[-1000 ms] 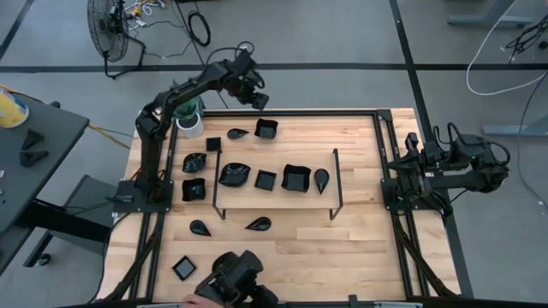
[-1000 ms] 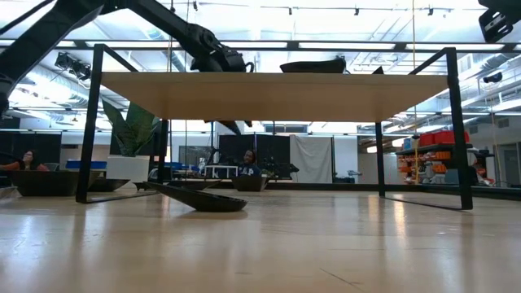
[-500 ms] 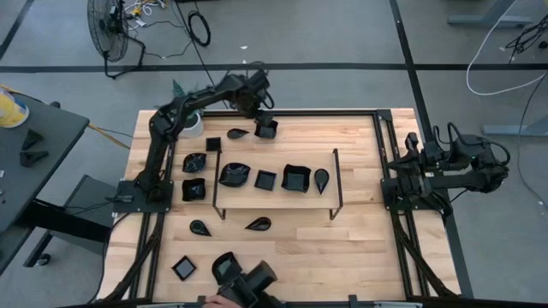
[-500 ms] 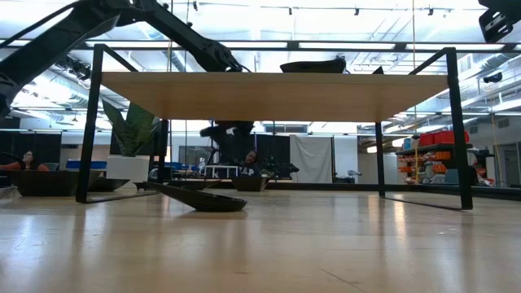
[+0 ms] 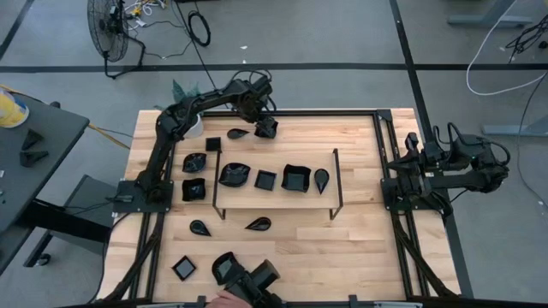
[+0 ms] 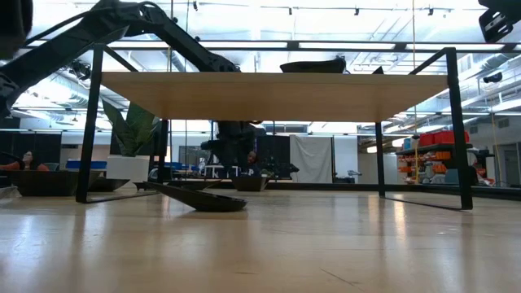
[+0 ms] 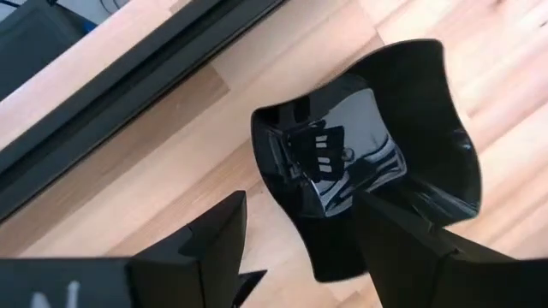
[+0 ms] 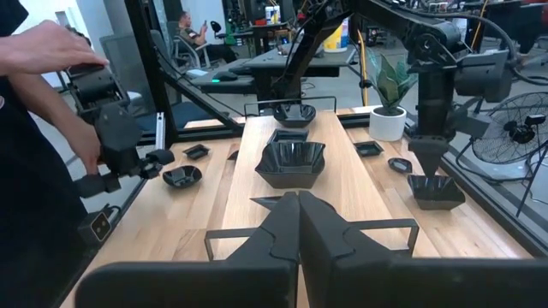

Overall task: Pick & Place Mini shaped plates
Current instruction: Stack the distorted square plate on top of the distorted square plate on the shelf

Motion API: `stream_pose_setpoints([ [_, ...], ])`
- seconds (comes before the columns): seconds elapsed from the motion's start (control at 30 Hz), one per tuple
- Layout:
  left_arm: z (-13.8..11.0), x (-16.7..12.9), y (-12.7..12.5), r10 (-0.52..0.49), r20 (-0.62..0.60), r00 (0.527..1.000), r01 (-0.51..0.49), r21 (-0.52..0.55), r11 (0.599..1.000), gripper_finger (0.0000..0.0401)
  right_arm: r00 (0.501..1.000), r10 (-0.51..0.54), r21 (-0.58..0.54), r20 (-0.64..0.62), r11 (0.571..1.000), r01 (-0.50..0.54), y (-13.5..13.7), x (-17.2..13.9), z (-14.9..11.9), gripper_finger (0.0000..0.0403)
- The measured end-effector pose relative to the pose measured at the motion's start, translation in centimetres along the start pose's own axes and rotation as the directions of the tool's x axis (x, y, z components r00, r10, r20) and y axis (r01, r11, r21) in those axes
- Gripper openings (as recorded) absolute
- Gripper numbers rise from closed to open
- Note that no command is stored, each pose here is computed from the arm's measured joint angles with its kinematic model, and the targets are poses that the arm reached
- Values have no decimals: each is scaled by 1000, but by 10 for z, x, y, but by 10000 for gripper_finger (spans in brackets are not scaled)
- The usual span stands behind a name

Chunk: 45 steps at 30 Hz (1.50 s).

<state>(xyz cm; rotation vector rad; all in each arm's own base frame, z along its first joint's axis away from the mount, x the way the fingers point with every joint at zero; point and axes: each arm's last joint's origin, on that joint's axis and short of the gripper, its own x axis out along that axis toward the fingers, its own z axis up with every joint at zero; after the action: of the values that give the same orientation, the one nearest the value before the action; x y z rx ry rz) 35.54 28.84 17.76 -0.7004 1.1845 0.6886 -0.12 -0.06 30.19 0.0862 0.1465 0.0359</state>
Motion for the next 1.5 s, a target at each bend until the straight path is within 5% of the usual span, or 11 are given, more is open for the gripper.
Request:
stream_pose_setpoints([
  [0.5, 0, 23, 3, 16, -25, 1000, -16, -5, 1000, 211, 1000, 0, 0, 0, 1000, 0, 0, 0, 0, 5],
  [0.97, 1, 22, 5, 14, -18, 1000, -14, -7, 1000, 121, 1000, 0, 0, 0, 1000, 0, 0, 0, 0, 5],
  [1.5, 1, 22, 5, 13, -17, 1000, -13, -5, 1000, 61, 1000, 0, 0, 0, 1000, 0, 0, 0, 0, 5],
])
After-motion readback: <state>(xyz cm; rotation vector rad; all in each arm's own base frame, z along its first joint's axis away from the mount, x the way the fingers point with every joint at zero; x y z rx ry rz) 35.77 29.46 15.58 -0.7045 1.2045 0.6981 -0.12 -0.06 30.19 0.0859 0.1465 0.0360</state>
